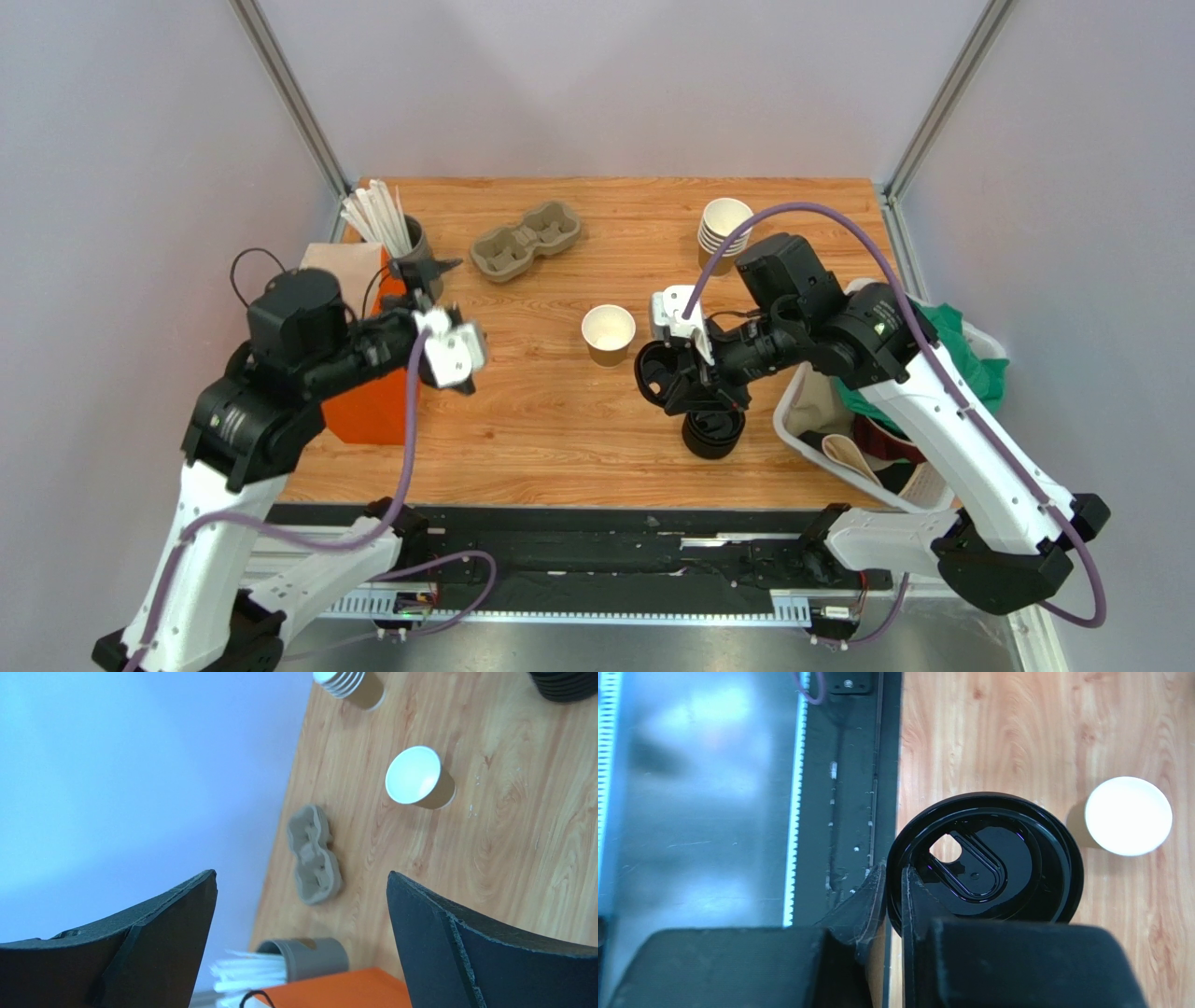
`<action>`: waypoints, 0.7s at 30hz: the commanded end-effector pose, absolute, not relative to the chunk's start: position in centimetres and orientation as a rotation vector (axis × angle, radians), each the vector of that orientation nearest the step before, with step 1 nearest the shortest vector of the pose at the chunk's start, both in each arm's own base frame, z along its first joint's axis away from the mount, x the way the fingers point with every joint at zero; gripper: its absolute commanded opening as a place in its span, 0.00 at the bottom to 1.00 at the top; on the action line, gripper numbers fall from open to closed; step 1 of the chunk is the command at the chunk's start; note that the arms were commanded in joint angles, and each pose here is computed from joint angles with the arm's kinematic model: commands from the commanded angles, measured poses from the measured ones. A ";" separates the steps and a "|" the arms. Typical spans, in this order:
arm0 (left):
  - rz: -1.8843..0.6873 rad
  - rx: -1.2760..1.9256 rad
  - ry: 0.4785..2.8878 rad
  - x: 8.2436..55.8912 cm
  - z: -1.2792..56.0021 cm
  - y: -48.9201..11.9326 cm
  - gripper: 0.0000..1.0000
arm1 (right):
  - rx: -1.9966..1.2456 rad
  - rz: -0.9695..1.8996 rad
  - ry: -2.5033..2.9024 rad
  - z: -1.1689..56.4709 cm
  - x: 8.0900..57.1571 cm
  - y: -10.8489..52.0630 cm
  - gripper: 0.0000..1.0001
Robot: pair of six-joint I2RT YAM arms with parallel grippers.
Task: Pack the takeout coffee
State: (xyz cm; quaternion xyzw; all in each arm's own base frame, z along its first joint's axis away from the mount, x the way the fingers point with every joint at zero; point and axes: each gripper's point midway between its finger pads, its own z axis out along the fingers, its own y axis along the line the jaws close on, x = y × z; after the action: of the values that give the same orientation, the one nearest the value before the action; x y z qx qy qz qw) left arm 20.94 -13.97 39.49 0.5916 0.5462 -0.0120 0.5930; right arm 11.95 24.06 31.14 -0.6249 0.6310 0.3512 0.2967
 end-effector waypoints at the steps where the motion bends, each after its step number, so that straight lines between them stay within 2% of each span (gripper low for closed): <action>1: 0.041 1.681 0.734 15.5 39.7 -16.2 0.99 | -1.764 1.106 1.535 34.0 9.0 24.7 0.12; 5: -0.030 1.763 0.594 14.0 37.1 -18.1 0.99 | -1.850 1.060 1.477 34.4 7.8 24.7 0.12; 10: -0.167 1.787 0.485 13.6 37.0 -20.8 0.99 | -1.952 0.989 1.446 33.4 6.8 25.2 0.13; 21: -0.236 1.877 0.335 13.3 36.3 -25.3 0.99 | -2.108 0.945 1.241 33.2 4.5 25.9 0.12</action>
State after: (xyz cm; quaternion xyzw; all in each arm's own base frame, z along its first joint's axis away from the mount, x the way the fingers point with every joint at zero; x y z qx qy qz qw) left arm 14.77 -23.69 34.02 0.8018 0.2176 -0.1007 0.5474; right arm 5.30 27.23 33.11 -0.7576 0.4733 0.3594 0.2698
